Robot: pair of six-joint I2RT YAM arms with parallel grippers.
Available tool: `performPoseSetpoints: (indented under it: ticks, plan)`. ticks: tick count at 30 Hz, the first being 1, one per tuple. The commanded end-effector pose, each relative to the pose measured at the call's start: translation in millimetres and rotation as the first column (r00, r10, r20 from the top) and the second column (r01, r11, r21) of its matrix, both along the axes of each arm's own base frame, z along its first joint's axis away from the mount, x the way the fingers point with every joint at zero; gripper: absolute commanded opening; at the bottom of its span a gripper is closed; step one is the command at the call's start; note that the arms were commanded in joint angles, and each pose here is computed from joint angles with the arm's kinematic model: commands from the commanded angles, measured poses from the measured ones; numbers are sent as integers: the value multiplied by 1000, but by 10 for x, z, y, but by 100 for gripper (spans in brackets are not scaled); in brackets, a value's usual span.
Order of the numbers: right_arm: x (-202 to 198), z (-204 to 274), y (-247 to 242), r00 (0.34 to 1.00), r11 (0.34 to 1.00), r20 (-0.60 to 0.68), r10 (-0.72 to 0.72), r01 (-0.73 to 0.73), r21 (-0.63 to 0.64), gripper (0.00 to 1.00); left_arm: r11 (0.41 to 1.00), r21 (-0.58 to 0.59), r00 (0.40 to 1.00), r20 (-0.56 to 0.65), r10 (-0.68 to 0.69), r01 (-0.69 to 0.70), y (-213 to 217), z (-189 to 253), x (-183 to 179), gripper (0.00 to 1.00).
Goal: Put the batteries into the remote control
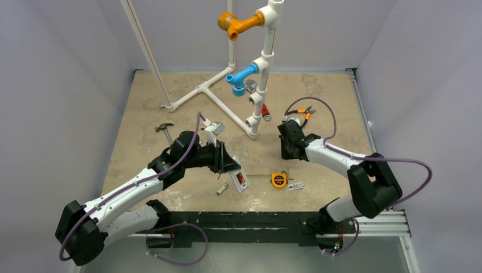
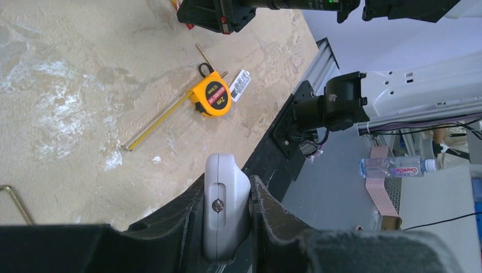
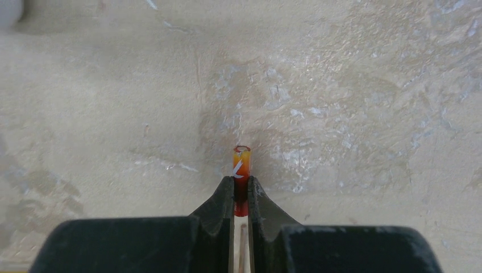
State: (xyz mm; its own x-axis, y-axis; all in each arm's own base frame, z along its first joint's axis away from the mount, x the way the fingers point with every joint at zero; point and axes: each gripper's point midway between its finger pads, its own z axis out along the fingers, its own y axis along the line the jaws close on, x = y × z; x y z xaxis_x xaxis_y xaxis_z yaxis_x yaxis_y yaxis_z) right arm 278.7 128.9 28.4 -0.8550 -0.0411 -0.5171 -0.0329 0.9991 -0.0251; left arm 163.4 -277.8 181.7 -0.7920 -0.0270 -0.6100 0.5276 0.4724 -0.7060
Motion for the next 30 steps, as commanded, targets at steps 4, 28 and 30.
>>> performPoseSetpoints:
  ticks: [4,28,30]
  plan:
    - [135,748,231,950,974,303,79,-139,181,0,992,-120,995,88,-36,46,-108,334,-1,0]
    - [-1288,2447,1142,116,193,950,289,-979,61,0,981,-185,994,96,-45,62,-225,461,62,0]
    - [-1443,2428,1165,18,109,947,320,-994,-18,0,980,-188,994,101,-49,67,-231,469,60,0]
